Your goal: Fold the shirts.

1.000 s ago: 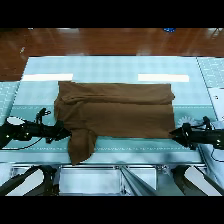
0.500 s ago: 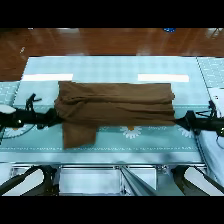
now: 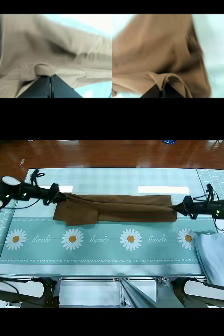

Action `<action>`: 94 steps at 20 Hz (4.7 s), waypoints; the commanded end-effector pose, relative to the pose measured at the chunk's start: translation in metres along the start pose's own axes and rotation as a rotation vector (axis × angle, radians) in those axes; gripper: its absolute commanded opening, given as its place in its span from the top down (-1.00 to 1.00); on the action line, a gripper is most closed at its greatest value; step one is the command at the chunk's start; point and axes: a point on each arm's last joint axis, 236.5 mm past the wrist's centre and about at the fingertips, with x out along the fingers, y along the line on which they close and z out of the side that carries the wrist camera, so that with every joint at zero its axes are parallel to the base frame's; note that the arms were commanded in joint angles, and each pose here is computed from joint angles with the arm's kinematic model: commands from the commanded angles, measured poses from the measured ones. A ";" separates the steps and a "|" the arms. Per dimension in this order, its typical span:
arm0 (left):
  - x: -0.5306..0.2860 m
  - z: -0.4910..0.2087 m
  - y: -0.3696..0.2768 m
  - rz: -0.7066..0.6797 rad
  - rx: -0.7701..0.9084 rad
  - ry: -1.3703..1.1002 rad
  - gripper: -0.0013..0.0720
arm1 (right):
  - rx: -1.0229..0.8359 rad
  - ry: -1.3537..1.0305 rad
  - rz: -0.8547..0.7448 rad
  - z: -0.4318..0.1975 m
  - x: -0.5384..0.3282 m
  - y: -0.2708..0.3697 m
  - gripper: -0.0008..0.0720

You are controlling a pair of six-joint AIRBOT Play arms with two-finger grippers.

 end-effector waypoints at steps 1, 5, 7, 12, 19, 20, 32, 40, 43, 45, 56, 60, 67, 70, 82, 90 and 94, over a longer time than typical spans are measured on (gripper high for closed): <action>0.030 0.025 -0.003 -0.024 -0.028 0.061 0.91 | -0.015 -0.018 0.013 0.036 0.023 0.011 0.91; 0.043 0.038 0.006 -0.024 -0.035 0.069 0.91 | -0.007 -0.041 0.009 0.063 0.036 0.009 0.91; 0.046 0.042 0.010 -0.021 -0.037 0.057 0.91 | -0.009 -0.049 0.009 0.072 0.039 0.008 0.91; 0.042 0.058 0.002 -0.023 -0.002 0.004 0.91 | 0.008 -0.065 0.002 0.082 0.044 0.003 0.91; 0.031 0.050 -0.003 -0.027 0.052 0.065 -0.42 | 0.013 -0.063 0.032 0.087 0.024 0.008 -0.13; 0.014 0.048 0.003 -0.026 0.050 0.093 -0.42 | 0.009 -0.055 0.049 0.088 0.005 0.011 -0.13; -0.088 -0.041 -0.043 0.083 0.369 -0.300 -0.42 | 0.205 -0.161 -0.100 0.052 -0.043 -0.086 -0.13; -0.043 -0.084 -0.030 0.100 0.370 -0.163 -0.42 | 0.277 -0.043 0.066 0.053 0.036 -0.058 -0.15; -0.043 -0.084 -0.030 0.100 0.370 -0.164 -0.42 | 0.254 -0.042 0.091 0.063 0.048 -0.042 -0.15; -0.043 -0.084 -0.030 0.100 0.370 -0.164 -0.42 | 0.237 -0.022 0.095 0.062 0.059 -0.033 -0.15; -0.043 -0.084 -0.031 0.099 0.370 -0.165 -0.42 | 0.078 0.107 0.176 0.024 0.080 0.025 0.91; -0.041 -0.091 -0.040 0.058 0.353 -0.141 -0.42 | -0.088 0.063 0.101 0.022 0.020 0.045 0.92; 0.008 -0.130 -0.126 -0.073 0.544 -0.068 0.91 | -0.239 -0.068 0.073 -0.047 -0.083 0.076 0.91; 0.055 -0.151 -0.184 -0.136 0.654 0.034 0.91 | -0.285 -0.107 0.095 -0.090 -0.110 0.098 0.91; 0.225 -0.326 -0.256 -0.134 0.649 0.632 0.91 | -0.349 -0.256 0.138 -0.147 -0.162 0.143 0.92; 0.177 -0.234 -0.274 -0.178 0.637 0.482 0.91 | -0.302 -0.219 0.162 -0.135 -0.151 0.140 0.92; 0.068 -0.107 -0.234 -0.008 0.661 0.221 0.91 | -0.330 -0.160 0.246 -0.131 -0.116 0.169 0.92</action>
